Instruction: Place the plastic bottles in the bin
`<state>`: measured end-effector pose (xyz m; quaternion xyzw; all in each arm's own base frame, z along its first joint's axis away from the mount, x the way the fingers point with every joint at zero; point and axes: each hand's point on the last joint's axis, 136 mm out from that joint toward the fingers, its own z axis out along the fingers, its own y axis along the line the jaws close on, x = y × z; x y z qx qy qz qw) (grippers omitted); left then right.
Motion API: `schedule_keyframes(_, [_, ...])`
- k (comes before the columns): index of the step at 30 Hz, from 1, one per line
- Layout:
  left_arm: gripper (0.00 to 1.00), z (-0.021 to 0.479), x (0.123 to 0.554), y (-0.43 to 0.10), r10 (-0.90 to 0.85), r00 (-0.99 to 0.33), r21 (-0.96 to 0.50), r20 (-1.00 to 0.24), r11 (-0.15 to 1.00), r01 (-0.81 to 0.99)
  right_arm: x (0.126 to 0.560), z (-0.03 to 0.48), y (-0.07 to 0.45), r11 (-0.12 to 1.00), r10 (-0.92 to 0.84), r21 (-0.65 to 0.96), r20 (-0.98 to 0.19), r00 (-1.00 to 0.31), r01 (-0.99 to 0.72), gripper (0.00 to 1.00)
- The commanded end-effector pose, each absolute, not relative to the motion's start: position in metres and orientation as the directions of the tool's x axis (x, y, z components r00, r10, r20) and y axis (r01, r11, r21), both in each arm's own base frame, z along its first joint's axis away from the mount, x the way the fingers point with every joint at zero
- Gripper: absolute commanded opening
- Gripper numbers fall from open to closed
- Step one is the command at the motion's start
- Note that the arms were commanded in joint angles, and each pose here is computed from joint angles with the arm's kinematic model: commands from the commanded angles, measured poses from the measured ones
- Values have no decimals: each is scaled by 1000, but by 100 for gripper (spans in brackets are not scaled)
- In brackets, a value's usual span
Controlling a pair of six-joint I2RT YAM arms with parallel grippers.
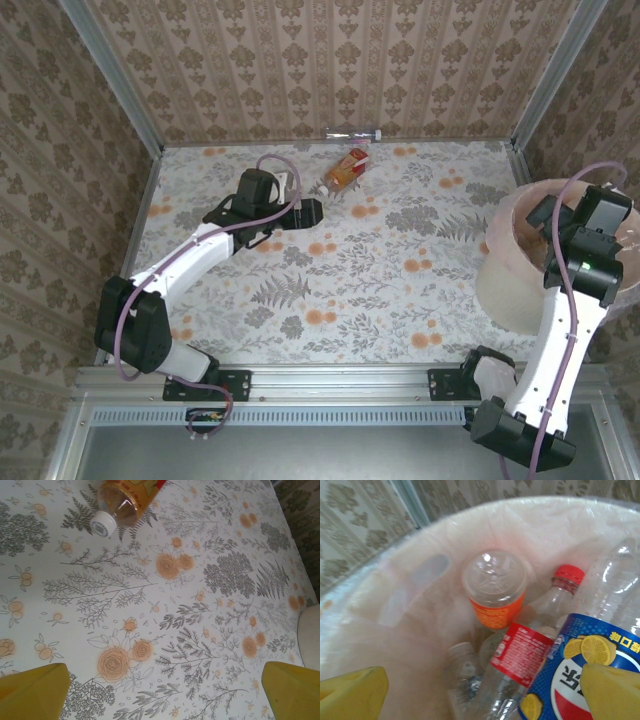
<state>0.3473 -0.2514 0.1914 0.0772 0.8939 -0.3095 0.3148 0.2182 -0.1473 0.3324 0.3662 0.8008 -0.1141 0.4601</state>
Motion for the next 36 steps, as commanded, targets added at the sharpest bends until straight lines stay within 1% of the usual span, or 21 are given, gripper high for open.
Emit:
schedule_keyframes(1, [100,189,357,-245,-116,-791,-519,-601,809,275,223,362,-116,767,483,264,-837,-256,585,100])
schedule_keyframes(4, [100,191,369,-243,-138,-777,-512,-614,819,259,238,377,-86,824,477,345,-850,-223,450,100])
schedule_keyframes(5, [100,191,373,-243,-144,-772,-506,-620,825,253,246,382,-72,847,473,372,-854,-219,380,100])
schedule_keyframes(8, [100,192,388,-241,-154,-752,-488,-642,838,245,266,390,-32,891,449,411,-861,-240,194,100])
schedule_keyframes(11, [100,188,404,-245,-125,-742,-462,-659,846,267,283,386,6,898,431,438,-860,-274,37,100])
schedule_keyframes(13, [100,183,418,-248,-114,-747,-450,-655,853,265,293,382,30,888,425,455,-863,-275,-57,99])
schedule_keyframes(17, [100,180,441,-258,-87,-736,-440,-671,846,301,303,377,67,853,423,483,-861,-283,-197,100])
schedule_keyframes(20, [100,175,455,-267,-17,-715,-391,-699,846,361,308,373,86,818,440,515,-847,-298,-256,100])
schedule_keyframes(21, [100,175,467,-257,-1,-696,-357,-718,859,367,308,371,90,810,442,522,-843,-306,-267,100])
schedule_keyframes(23, [100,173,481,-256,61,-655,-294,-753,860,418,307,367,97,797,447,534,-836,-317,-283,100])
schedule_keyframes(26, [100,170,499,-263,169,-602,-230,-781,817,529,305,363,105,778,452,548,-828,-333,-307,100])
schedule_keyframes(28, [100,165,510,-267,225,-589,-216,-776,783,584,304,360,109,770,453,557,-821,-349,-311,100])
schedule_keyframes(31, [100,158,526,-267,270,-574,-190,-773,765,615,301,356,111,771,449,557,-819,-358,-308,100])
schedule_keyframes(36, [97,145,534,-282,296,-571,-236,-766,697,677,298,360,108,782,444,544,-829,-341,-305,99])
